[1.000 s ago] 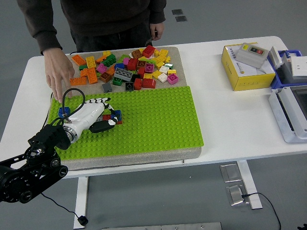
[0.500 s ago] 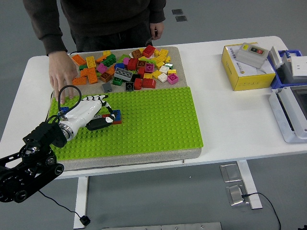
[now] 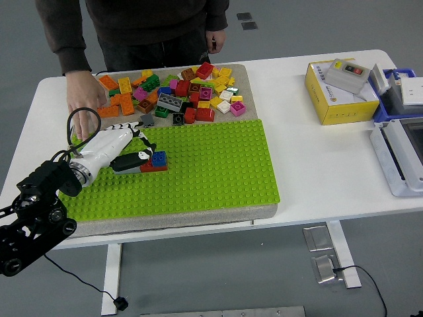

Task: Pick up the brick,pile it on top of brick,press brick,pick up the brick,pile it on top of brick,press brick

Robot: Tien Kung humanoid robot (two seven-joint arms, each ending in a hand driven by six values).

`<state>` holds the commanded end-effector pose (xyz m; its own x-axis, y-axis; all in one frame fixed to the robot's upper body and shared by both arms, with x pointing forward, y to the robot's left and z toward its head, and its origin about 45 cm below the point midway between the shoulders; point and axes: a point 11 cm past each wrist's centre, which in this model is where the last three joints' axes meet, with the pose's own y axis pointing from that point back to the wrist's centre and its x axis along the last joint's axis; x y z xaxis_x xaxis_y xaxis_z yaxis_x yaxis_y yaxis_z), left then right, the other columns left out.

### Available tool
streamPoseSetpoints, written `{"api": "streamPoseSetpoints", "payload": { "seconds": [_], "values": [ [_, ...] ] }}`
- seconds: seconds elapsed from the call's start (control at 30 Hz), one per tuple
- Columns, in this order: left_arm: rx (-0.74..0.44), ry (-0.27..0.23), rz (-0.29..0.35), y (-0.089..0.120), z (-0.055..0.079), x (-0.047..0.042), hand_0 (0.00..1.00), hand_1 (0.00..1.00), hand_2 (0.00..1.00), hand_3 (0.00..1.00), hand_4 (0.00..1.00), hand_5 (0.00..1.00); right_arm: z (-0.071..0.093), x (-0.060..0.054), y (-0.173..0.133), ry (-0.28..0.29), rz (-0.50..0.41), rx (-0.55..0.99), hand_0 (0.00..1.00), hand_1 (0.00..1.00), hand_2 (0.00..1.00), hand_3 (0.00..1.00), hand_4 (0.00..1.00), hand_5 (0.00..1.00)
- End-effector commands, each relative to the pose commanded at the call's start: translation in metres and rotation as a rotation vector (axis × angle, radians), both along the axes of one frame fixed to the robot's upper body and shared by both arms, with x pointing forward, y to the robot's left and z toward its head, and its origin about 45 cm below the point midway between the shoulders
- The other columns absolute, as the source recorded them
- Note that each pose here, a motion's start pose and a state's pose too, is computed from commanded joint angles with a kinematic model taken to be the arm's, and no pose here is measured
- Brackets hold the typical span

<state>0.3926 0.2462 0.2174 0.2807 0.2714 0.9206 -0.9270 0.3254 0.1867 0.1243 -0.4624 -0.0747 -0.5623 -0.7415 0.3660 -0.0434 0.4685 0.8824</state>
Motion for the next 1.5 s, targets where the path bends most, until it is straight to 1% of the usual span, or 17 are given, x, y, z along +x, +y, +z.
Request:
{"api": "streamPoseSetpoints", "payload": {
  "seconds": [0.03,0.1,0.2,0.23,0.4,0.43,0.53,0.6,0.63,0.8,0.83,1.0,1.03,1.1,1.2,1.4,1.5],
  "values": [
    [-0.014,-0.015,0.002,0.003,0.007,0.0014,0.998,0.902,0.887,0.626,0.547,0.891,0.0,0.0,0.0,0.0,0.001,0.0,0.599,0.521,0.517,0.681,0.139,0.92],
    [-0.035,-0.051,0.013,0.011,0.026,0.0054,0.998,0.902,0.887,0.626,0.547,0.891,0.0,0.001,0.0,-0.001,0.001,0.0,0.599,0.521,0.517,0.681,0.139,0.92],
    [-0.018,-0.063,0.026,0.021,0.041,0.0094,0.998,0.902,0.887,0.626,0.547,0.891,0.001,0.001,-0.001,-0.002,0.0,-0.001,0.599,0.521,0.517,0.681,0.139,0.92],
    [-0.006,-0.054,0.028,0.025,0.044,0.0105,0.773,0.554,0.591,0.725,0.547,0.889,0.001,0.002,-0.001,-0.002,0.0,-0.002,0.599,0.522,0.517,0.681,0.138,0.919],
    [0.016,0.01,0.008,0.032,0.04,0.0068,0.773,0.554,0.591,0.725,0.547,0.889,0.002,0.002,-0.002,0.0,0.0,-0.004,0.599,0.522,0.517,0.681,0.138,0.919],
    [0.012,0.028,0.001,0.032,0.038,0.0049,0.68,0.259,0.227,0.677,0.58,0.671,0.002,0.003,-0.002,0.0,0.0,-0.004,0.598,0.521,0.517,0.68,0.138,0.918],
    [-0.004,0.097,-0.021,0.033,0.034,-0.0014,0.68,0.259,0.227,0.677,0.58,0.671,0.002,0.003,-0.002,0.0,-0.001,-0.003,0.598,0.521,0.517,0.68,0.138,0.918],
    [-0.011,0.126,-0.028,0.035,0.036,-0.0035,0.68,0.259,0.227,0.677,0.58,0.671,0.002,0.004,-0.002,0.0,-0.002,-0.003,0.598,0.521,0.517,0.68,0.138,0.918],
    [-0.015,0.134,-0.03,0.035,0.037,-0.004,0.647,0.163,0.13,0.64,0.594,0.614,0.002,0.004,-0.002,0.0,-0.002,-0.004,0.599,0.522,0.514,0.68,0.139,0.918],
    [-0.054,0.19,-0.031,0.041,0.042,-0.0081,0.647,0.163,0.13,0.64,0.594,0.614,0.003,0.005,-0.003,-0.004,-0.005,-0.006,0.599,0.522,0.514,0.68,0.139,0.918],
    [-0.061,0.203,-0.03,0.041,0.042,-0.0092,0.423,0.107,0.088,0.646,0.593,0.631,0.003,0.005,-0.003,-0.005,-0.006,-0.007,0.598,0.521,0.512,0.678,0.139,0.916],
    [-0.1,0.296,-0.021,0.039,0.035,-0.0167,0.423,0.107,0.088,0.646,0.593,0.631,0.004,0.006,-0.004,-0.007,-0.008,-0.008,0.598,0.521,0.512,0.678,0.139,0.916],
    [-0.109,0.318,-0.016,0.038,0.032,-0.018,0.315,0.079,0.076,0.651,0.598,0.645,0.004,0.007,-0.004,-0.007,-0.007,-0.008,0.598,0.52,0.51,0.676,0.14,0.916],
    [-0.121,0.349,-0.01,0.037,0.028,-0.0201,0.315,0.079,0.076,0.651,0.598,0.645,0.004,0.007,-0.004,-0.007,-0.006,-0.008,0.598,0.52,0.51,0.676,0.14,0.916],
    [-0.109,0.357,-0.01,0.037,0.025,-0.0208,0.315,0.079,0.076,0.651,0.598,0.645,0.004,0.007,-0.004,-0.007,-0.006,-0.008,0.598,0.52,0.51,0.676,0.14,0.916],
    [-0.006,0.275,-0.031,0.031,0.034,-0.017,0.329,0.085,0.074,0.644,0.608,0.662,0.004,0.007,-0.004,-0.006,-0.006,-0.008,0.598,0.52,0.511,0.676,0.142,0.914],
    [0.054,0.249,-0.035,0.029,0.032,-0.0169,0.337,0.087,0.081,0.647,0.609,0.674,0.004,0.008,-0.004,-0.004,-0.005,-0.008,0.598,0.52,0.512,0.678,0.142,0.903]
  ]
}}
